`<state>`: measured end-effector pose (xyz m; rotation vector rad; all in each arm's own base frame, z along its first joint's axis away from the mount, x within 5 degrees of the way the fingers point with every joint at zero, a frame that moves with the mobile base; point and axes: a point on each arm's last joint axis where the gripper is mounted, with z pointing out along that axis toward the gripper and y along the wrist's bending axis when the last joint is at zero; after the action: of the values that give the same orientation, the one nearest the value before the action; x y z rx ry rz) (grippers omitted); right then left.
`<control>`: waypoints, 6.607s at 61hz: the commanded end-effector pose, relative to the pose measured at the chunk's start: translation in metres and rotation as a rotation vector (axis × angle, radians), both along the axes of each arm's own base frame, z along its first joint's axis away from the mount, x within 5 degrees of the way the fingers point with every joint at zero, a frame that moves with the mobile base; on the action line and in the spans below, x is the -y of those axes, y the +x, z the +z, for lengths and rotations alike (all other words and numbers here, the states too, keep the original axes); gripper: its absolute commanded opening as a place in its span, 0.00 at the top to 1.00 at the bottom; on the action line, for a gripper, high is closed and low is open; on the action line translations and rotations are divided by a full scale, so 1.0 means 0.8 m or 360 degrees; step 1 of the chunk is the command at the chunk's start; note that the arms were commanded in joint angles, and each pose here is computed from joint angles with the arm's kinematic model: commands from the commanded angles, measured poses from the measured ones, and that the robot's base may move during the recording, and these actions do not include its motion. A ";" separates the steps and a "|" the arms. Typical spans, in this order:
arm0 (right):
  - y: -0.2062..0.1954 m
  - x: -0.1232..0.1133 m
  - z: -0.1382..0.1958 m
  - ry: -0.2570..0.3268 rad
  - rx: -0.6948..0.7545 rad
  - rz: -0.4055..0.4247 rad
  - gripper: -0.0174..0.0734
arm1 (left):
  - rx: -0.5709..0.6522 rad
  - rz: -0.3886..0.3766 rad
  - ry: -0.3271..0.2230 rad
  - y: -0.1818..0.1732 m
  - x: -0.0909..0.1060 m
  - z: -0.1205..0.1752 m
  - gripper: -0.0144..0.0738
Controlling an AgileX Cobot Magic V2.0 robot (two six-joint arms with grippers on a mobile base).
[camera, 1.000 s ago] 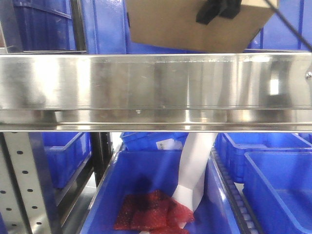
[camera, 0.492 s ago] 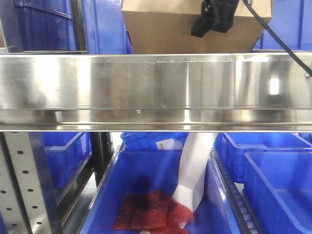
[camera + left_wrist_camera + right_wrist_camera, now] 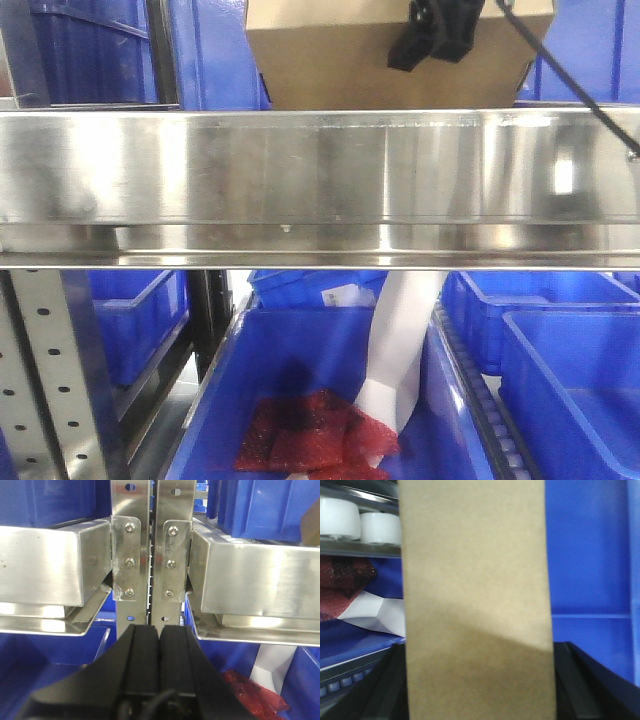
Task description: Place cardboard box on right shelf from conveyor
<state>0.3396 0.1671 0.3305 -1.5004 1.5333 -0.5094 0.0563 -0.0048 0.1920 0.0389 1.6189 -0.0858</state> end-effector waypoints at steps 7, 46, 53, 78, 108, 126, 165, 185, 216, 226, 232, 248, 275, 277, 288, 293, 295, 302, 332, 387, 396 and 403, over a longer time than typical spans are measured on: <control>-0.032 0.005 0.068 0.0120 0.0216 0.0041 0.17 | 0.0133 0.0006 -0.0019 0.000 -0.001 0.007 0.97; -0.036 0.000 0.091 0.0132 0.0487 0.0153 0.17 | 0.0133 0.0006 -0.0019 0.000 -0.001 0.007 0.97; -0.031 -0.008 0.092 0.0164 0.0586 0.0215 0.17 | 0.0133 0.0006 -0.0019 0.000 -0.001 0.007 0.97; -0.015 -0.011 0.054 0.0056 0.0353 0.0145 0.17 | 0.0133 0.0006 -0.0019 0.000 -0.001 0.007 0.97; -0.021 -0.016 0.022 0.0058 0.0043 0.0070 0.17 | 0.0133 0.0006 -0.0019 0.000 -0.001 0.007 0.97; -0.046 -0.028 0.032 0.0122 -0.0052 0.0104 0.17 | 0.0133 0.0006 -0.0019 0.000 -0.001 0.007 0.97; -0.095 0.001 0.087 0.0265 -0.0040 0.0069 0.17 | 0.0133 0.0006 -0.0019 0.000 -0.001 0.007 0.97; -0.093 0.004 0.101 0.0203 0.0165 0.0106 0.17 | 0.0133 0.0006 -0.0019 0.000 -0.001 0.007 0.97; -0.169 0.053 0.179 0.0614 0.0369 0.0033 0.17 | 0.0133 0.0006 -0.0019 0.000 -0.001 0.007 0.97; -0.188 0.081 0.198 0.1023 0.0315 -0.0157 0.17 | 0.0133 0.0006 -0.0019 0.000 -0.001 0.007 0.97; -0.191 0.104 0.203 0.1267 0.0259 -0.0353 0.17 | 0.0133 0.0006 -0.0019 0.000 -0.001 0.007 0.97; -0.210 0.162 0.202 0.1670 0.0225 -0.0809 0.49 | 0.0133 0.0006 -0.0019 0.000 -0.001 0.007 0.97; -0.275 0.192 0.132 0.2090 0.0211 -0.0960 0.80 | 0.0133 0.0006 -0.0019 0.000 -0.001 0.007 0.97; -0.282 0.193 0.125 0.2111 0.0219 -0.0943 0.80 | 0.0133 0.0006 -0.0019 0.000 -0.001 0.007 0.97; -0.323 0.201 0.078 0.2086 0.0327 -0.0847 0.80 | 0.0133 0.0006 -0.0019 0.000 -0.001 0.007 0.97; -0.342 0.205 0.057 0.2102 0.0360 -0.0816 0.80 | 0.0133 0.0006 -0.0019 0.000 -0.001 0.007 0.97; -0.351 0.206 0.051 0.2115 0.0380 -0.0800 0.80 | 0.0133 0.0006 -0.0019 0.000 -0.001 0.007 0.97; -0.375 0.211 0.023 0.2141 0.0424 -0.0769 0.80 | 0.0133 0.0006 -0.0019 0.000 -0.001 0.007 0.97; -0.406 0.219 -0.014 0.2193 0.0508 -0.0718 0.80 | 0.0133 0.0006 -0.0019 0.000 -0.001 0.007 0.97; -0.365 0.211 -0.102 0.2221 0.0614 -0.0888 0.80 | 0.0133 0.0006 -0.0019 0.000 -0.001 0.007 0.97; -0.363 0.212 -0.121 0.2250 0.0621 -0.0899 0.80 | 0.0133 0.0006 -0.0019 0.000 -0.001 0.007 0.97; -0.359 0.212 -0.138 0.2248 0.0618 -0.0908 0.80 | 0.0133 0.0006 -0.0019 0.000 -0.001 0.007 0.97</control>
<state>0.0547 -0.0016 0.2083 0.1223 1.5511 0.0719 0.0563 -0.0048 0.1920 0.0389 1.6189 -0.0858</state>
